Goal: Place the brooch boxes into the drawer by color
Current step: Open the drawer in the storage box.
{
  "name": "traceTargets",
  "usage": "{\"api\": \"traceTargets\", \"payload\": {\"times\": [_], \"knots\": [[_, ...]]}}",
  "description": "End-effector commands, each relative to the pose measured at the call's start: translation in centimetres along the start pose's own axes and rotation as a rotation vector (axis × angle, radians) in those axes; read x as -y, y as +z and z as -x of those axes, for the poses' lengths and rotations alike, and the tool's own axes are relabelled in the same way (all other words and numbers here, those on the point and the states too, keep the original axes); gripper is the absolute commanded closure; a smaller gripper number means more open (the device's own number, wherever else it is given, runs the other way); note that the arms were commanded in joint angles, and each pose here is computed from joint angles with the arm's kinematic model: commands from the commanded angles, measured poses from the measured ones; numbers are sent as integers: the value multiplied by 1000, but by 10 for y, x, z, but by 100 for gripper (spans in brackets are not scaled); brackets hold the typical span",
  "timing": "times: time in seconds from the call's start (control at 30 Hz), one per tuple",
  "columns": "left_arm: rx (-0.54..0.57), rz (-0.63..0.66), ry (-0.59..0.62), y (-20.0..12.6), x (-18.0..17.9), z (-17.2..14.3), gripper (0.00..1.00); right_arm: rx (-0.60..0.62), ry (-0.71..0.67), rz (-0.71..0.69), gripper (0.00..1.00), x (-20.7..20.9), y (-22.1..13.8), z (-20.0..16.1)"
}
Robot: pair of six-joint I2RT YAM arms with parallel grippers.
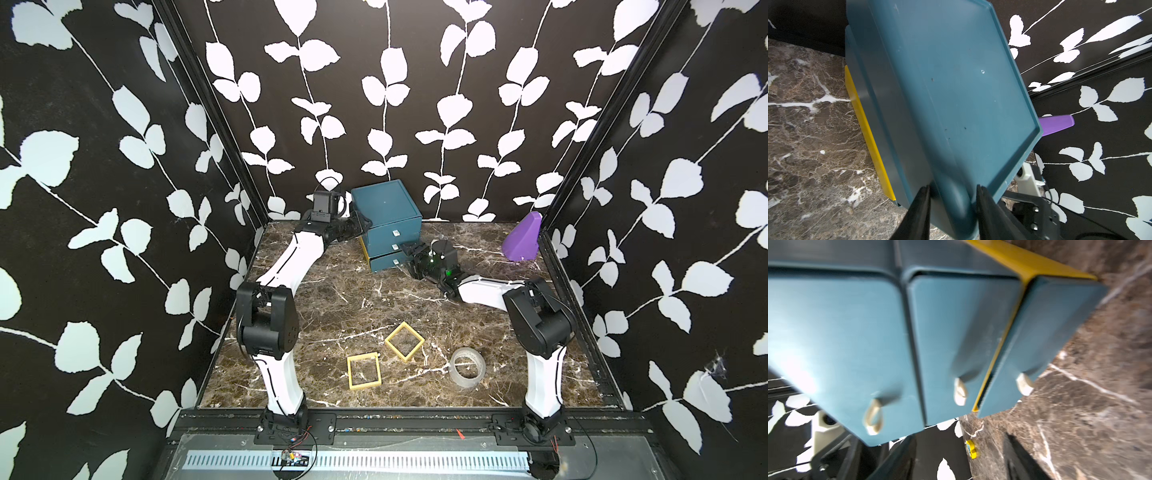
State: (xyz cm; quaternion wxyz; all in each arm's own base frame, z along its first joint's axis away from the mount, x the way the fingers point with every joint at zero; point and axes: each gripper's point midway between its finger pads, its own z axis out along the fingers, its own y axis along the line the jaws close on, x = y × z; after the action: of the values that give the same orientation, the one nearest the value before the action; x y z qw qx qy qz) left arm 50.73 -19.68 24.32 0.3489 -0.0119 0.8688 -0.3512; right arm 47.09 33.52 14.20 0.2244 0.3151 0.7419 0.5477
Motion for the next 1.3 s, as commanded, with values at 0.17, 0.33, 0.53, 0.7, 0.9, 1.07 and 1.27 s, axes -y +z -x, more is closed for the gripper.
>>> {"api": "traceTargets", "payload": {"times": [0.17, 0.33, 0.53, 0.7, 0.9, 1.07, 1.27], "knots": [[-19, -17, 2, -11, 13, -2, 66, -30, 29, -31, 47, 38, 26, -1], [-32, -9, 10, -9, 10, -5, 66, -12, 52, -48, 53, 53, 39, 4], [-35, -11, 10, -8, 10, -5, 66, -11, 52, 0, 57, 43, 54, 9], [-36, -8, 13, -8, 8, -5, 66, -6, 60, -1, 60, 46, 61, 11], [-41, -10, 12, -6, 8, -6, 66, 2, 61, -12, 66, 48, 65, 13], [-40, -12, 13, -7, 9, -5, 66, 7, 62, -11, 81, 49, 68, 15], [-41, -9, 12, -6, 8, -5, 66, 13, 58, -7, 100, 42, 59, 13]]}}
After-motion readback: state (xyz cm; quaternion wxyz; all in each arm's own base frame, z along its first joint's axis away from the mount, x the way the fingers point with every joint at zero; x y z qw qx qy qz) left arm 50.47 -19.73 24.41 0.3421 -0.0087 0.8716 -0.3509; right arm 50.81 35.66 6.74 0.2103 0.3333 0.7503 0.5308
